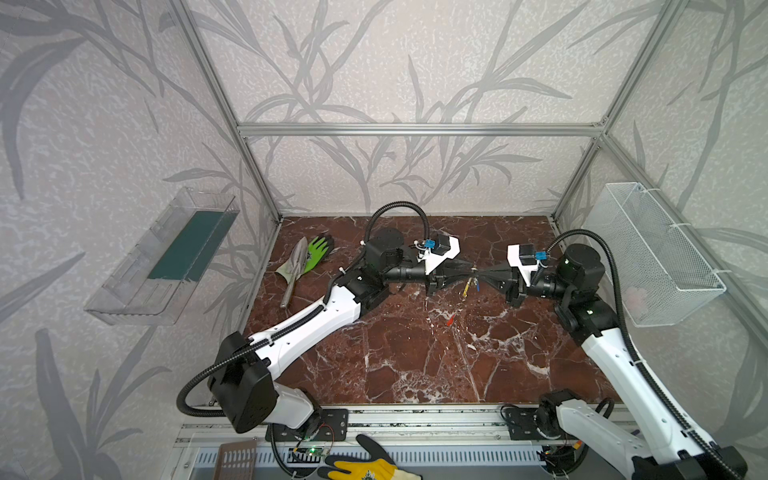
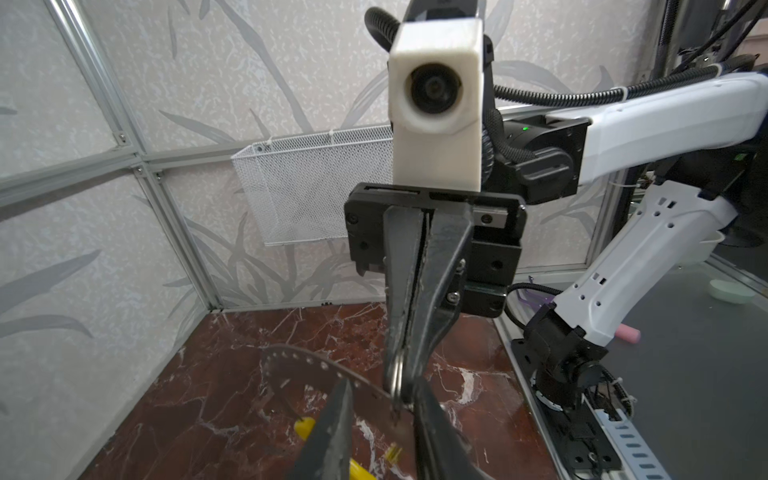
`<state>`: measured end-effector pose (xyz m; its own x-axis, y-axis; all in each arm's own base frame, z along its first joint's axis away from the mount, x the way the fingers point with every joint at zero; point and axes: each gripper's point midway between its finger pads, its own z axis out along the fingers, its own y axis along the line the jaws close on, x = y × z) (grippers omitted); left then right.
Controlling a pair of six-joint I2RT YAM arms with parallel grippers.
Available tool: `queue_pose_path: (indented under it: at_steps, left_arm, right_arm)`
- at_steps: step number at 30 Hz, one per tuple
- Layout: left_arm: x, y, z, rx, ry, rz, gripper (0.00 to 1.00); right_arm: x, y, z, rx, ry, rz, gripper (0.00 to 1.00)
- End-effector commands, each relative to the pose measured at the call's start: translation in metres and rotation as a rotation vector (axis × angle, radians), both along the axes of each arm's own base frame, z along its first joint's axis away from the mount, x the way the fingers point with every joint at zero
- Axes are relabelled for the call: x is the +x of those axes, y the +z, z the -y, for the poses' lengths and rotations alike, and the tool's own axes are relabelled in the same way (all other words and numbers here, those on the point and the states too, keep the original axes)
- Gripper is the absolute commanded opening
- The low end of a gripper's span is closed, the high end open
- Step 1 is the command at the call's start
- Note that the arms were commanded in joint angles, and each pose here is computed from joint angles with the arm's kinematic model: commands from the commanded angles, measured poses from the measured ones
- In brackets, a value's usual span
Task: Put the keys on the keyring
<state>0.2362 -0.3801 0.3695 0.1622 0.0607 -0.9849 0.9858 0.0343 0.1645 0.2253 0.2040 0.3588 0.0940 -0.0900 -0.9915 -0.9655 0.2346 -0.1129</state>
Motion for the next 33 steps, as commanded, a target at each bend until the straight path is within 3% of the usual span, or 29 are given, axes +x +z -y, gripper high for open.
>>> queue_pose_path:
  at_steps: [1,4,13,24,33]
  left_arm:
    - [-0.011,0.004,-0.011,0.124,0.029,0.144,0.30]
    - [-0.016,-0.003,-0.011,0.221,0.032,0.217,0.29]
    - [-0.027,-0.016,0.000,0.367,-0.001,0.304,0.28]
    - [-0.031,-0.025,0.005,0.426,-0.007,0.306,0.27]
    - [-0.036,-0.024,0.013,0.409,-0.036,0.299,0.15]
  right_arm:
    - [-0.013,-0.002,0.004,-0.088,-0.011,-0.011,0.00]
    - [-0.016,-0.008,0.007,-0.138,-0.030,-0.046,0.00]
    - [-0.024,-0.021,0.005,-0.233,-0.042,-0.090,0.00]
    - [-0.028,-0.021,0.002,-0.242,-0.034,-0.082,0.00]
    - [-0.030,-0.023,0.000,-0.245,-0.025,-0.078,0.00]
